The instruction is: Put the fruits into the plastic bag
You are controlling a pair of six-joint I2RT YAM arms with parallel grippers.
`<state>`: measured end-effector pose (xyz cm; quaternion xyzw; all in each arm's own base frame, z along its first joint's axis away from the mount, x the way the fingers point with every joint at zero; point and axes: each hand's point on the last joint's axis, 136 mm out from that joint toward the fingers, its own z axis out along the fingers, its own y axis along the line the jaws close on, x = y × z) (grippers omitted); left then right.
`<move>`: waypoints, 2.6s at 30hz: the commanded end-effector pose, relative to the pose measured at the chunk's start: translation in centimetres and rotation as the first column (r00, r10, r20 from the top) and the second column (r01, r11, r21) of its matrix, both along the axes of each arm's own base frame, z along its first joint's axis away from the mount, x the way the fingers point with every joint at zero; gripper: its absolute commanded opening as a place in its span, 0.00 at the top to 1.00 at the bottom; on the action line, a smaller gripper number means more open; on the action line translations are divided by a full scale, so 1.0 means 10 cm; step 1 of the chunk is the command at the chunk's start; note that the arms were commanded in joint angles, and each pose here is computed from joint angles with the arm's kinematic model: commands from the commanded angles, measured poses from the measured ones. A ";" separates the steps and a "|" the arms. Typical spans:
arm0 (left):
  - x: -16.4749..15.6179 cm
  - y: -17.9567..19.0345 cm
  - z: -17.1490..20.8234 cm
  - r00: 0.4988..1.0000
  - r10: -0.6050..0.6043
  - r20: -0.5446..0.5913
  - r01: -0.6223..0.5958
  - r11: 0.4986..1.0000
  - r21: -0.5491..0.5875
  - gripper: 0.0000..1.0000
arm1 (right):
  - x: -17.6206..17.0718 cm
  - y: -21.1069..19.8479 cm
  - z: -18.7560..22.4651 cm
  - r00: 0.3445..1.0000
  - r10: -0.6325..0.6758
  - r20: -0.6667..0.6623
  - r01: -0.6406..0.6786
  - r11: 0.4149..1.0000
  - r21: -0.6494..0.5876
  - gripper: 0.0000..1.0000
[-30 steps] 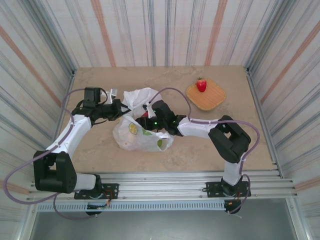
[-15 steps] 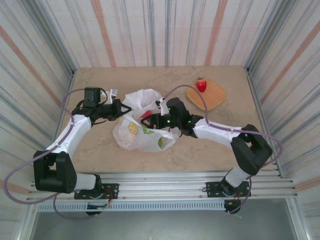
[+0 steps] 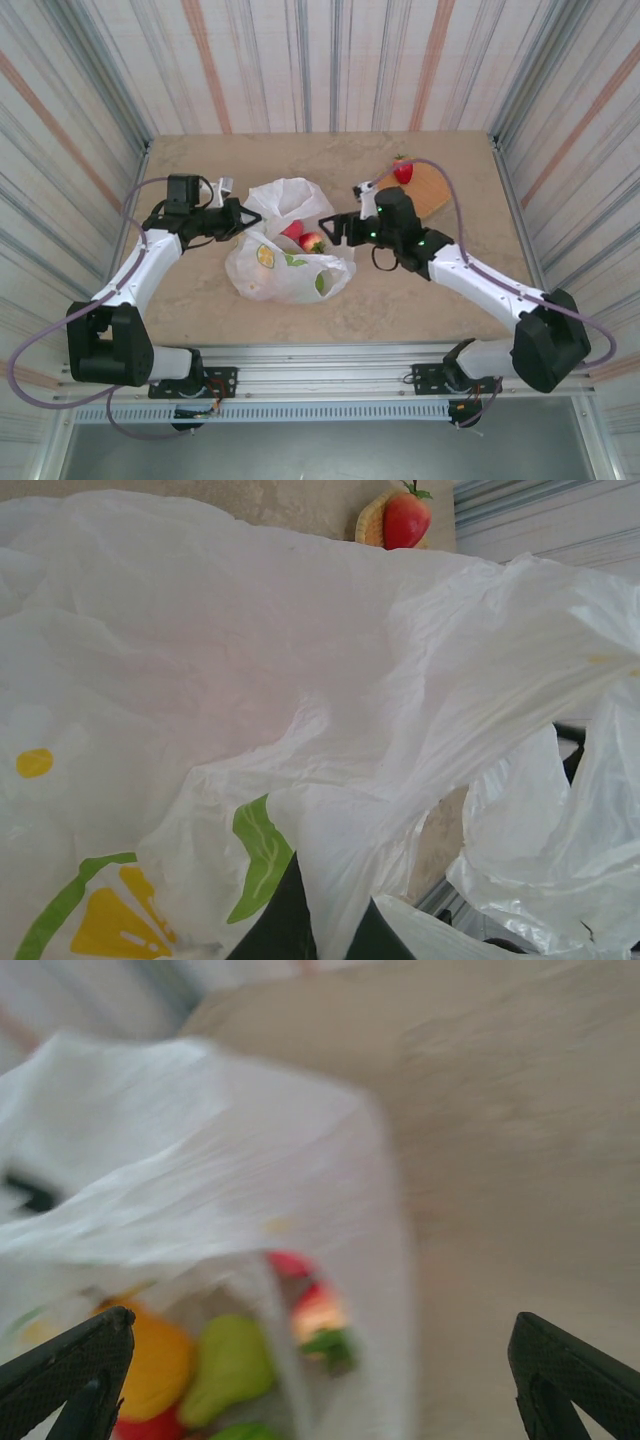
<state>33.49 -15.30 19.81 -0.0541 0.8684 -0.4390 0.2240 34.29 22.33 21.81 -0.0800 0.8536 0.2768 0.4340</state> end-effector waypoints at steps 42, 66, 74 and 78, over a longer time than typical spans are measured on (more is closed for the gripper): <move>-0.02 0.00 -0.01 1.000 -0.005 -0.006 0.005 1.000 -0.015 0.96 | 1.89 -1.88 -1.50 0.895 -0.384 -0.226 0.199 0.799 -0.567 0.01; 0.00 0.02 -0.05 1.000 0.000 -0.017 0.000 1.000 -0.011 0.96 | 2.51 -1.65 -1.47 0.924 -0.317 -0.213 0.182 0.856 -0.485 0.06; 0.01 0.04 -0.05 1.000 0.004 -0.018 -0.004 1.000 -0.012 0.96 | 2.62 -1.62 -1.51 0.929 -0.295 -0.224 0.154 0.857 -0.491 0.20; 0.01 0.04 -0.06 1.000 0.004 -0.022 -0.005 1.000 -0.012 0.96 | 2.63 -1.62 -1.59 0.927 -0.287 -0.242 0.132 0.853 -0.505 0.24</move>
